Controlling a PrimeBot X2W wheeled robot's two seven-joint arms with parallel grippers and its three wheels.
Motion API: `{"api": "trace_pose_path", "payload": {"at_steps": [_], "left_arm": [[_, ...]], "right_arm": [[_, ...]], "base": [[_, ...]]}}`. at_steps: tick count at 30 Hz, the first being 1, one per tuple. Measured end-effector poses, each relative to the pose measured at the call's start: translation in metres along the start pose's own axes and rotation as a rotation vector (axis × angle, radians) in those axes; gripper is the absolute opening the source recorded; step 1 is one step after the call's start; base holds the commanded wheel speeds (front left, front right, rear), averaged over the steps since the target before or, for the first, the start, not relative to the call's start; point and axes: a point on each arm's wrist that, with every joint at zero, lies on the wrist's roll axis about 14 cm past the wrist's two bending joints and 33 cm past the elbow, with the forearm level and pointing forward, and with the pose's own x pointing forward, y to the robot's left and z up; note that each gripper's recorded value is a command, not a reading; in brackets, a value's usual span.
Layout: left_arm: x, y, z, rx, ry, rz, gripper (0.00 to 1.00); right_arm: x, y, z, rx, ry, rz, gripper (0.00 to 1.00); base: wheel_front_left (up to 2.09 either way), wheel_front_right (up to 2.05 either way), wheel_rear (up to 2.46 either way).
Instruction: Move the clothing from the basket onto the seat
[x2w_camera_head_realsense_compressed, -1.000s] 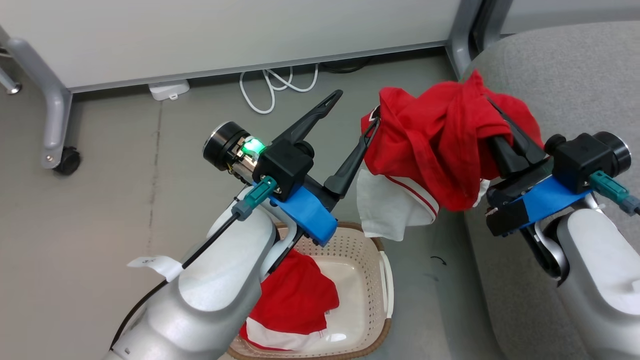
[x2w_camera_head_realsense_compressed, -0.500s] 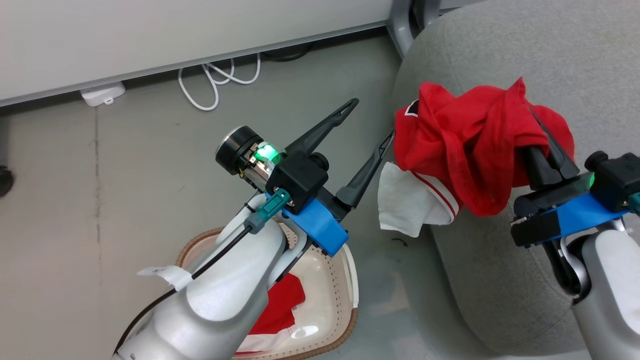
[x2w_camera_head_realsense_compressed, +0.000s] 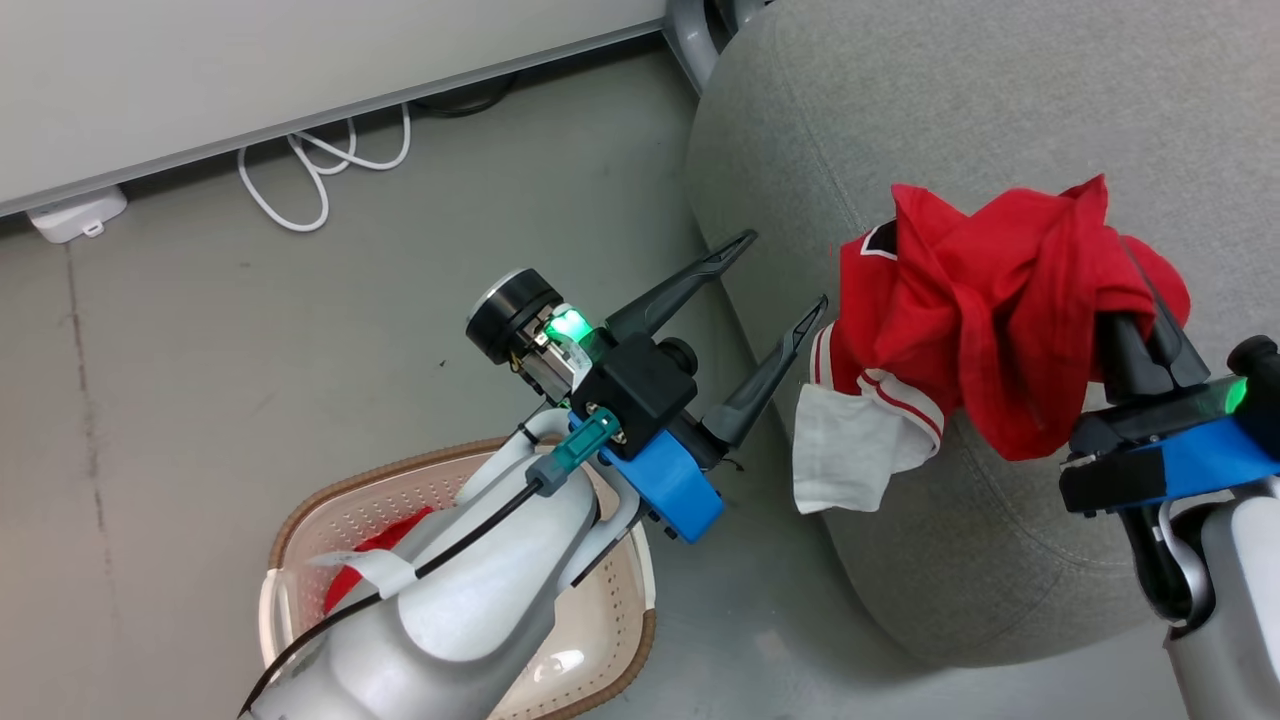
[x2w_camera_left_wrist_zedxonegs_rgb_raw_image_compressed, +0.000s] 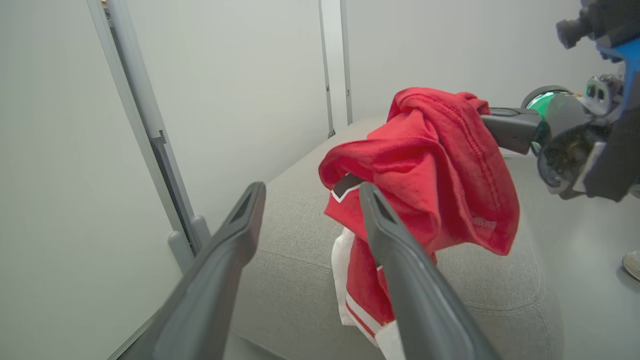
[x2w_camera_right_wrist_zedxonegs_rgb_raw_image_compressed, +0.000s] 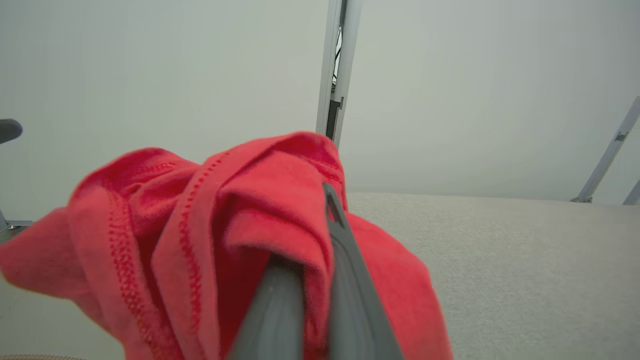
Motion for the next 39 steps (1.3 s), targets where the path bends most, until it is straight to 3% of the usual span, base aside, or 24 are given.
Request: {"api": "trace_pose_path", "payload": {"at_steps": [9,17,31,39], "left_arm": [[0.007,-0.009,-0.002,-0.012,-0.007,-0.032,1.0],[0.007,-0.004,-0.009,-0.023,-0.004,-0.027,1.0],[0.012,0.027,-0.051,-0.059,0.025,-0.016,1.0],[0.012,0.055,-0.099,-0.089,0.053,-0.005,1.0]], "right_arm": [[-0.015,-0.023,0.001,0.005,-0.001,-0.086,0.0],[-0.007,-0.03,0.026,0.029,-0.098,-0.139,0.0],[0.071,-0.075,0.105,-0.153,-0.34,-0.191,0.0],[0.122,-0.122,0.103,-0.287,-0.347,-0.27,0.0]], "base": [[0.0,0.0,0.0],[0.0,0.0,0.0],[0.0,0.0,0.0],[0.0,0.0,0.0]]}}
